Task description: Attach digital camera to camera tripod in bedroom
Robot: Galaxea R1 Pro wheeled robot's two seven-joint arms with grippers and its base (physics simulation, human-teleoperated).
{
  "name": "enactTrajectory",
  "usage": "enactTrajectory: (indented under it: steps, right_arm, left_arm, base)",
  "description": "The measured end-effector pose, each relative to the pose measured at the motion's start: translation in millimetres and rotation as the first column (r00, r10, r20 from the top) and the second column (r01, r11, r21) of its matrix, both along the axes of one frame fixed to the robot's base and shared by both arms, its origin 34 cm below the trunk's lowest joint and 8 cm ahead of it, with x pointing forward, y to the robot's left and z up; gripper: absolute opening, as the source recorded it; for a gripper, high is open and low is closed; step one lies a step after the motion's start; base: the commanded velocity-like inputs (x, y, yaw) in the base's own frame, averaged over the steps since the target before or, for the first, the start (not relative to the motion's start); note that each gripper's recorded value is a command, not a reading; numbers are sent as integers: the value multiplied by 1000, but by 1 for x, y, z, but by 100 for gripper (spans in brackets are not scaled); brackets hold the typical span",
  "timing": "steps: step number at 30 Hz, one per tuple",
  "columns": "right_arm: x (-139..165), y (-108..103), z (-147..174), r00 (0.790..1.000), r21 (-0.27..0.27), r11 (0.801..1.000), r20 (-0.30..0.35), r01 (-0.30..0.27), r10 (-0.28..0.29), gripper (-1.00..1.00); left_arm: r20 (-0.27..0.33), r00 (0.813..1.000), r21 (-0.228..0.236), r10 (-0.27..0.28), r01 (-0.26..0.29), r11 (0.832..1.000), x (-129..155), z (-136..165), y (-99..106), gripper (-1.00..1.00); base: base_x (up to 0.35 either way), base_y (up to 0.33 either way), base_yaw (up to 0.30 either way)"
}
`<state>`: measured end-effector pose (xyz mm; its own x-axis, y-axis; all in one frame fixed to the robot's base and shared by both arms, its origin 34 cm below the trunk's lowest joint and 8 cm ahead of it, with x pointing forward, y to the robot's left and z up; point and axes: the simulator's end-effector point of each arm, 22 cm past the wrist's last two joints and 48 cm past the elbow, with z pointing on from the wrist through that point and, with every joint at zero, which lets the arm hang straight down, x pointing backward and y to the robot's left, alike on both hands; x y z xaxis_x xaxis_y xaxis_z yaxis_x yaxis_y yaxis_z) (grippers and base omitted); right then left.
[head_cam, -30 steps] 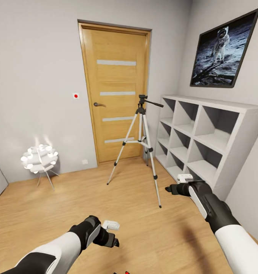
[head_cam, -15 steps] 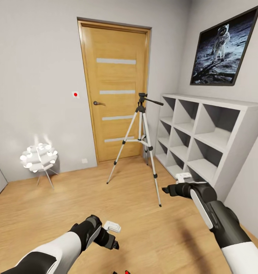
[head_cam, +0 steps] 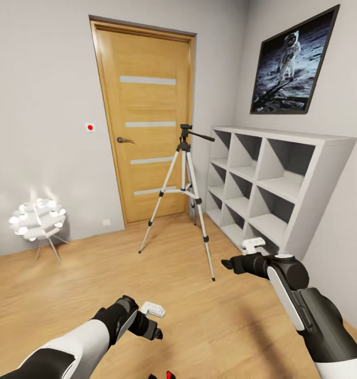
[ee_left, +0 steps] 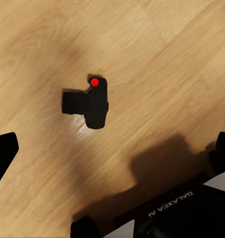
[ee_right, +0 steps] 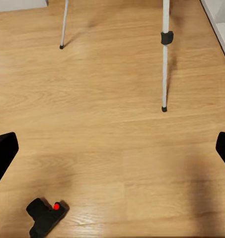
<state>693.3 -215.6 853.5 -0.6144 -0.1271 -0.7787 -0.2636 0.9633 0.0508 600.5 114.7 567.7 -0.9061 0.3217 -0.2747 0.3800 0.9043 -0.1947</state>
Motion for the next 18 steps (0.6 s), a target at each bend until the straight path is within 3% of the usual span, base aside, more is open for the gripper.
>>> enactTrajectory:
  steps: [8,18]
  right_arm:
    - [-1,7,-16,1000,11,1000,-2,-7,7,100]
    - [-4,12,-32,1000,13,1000,8,-19,19,100]
  left_arm:
    - [-1,993,-39,116,-116,992,9,-16,29,100]
    - [9,987,-51,158,-157,986,12,-37,43,100]
  base:
    - [0,0,-261]
    - [0,0,-218]
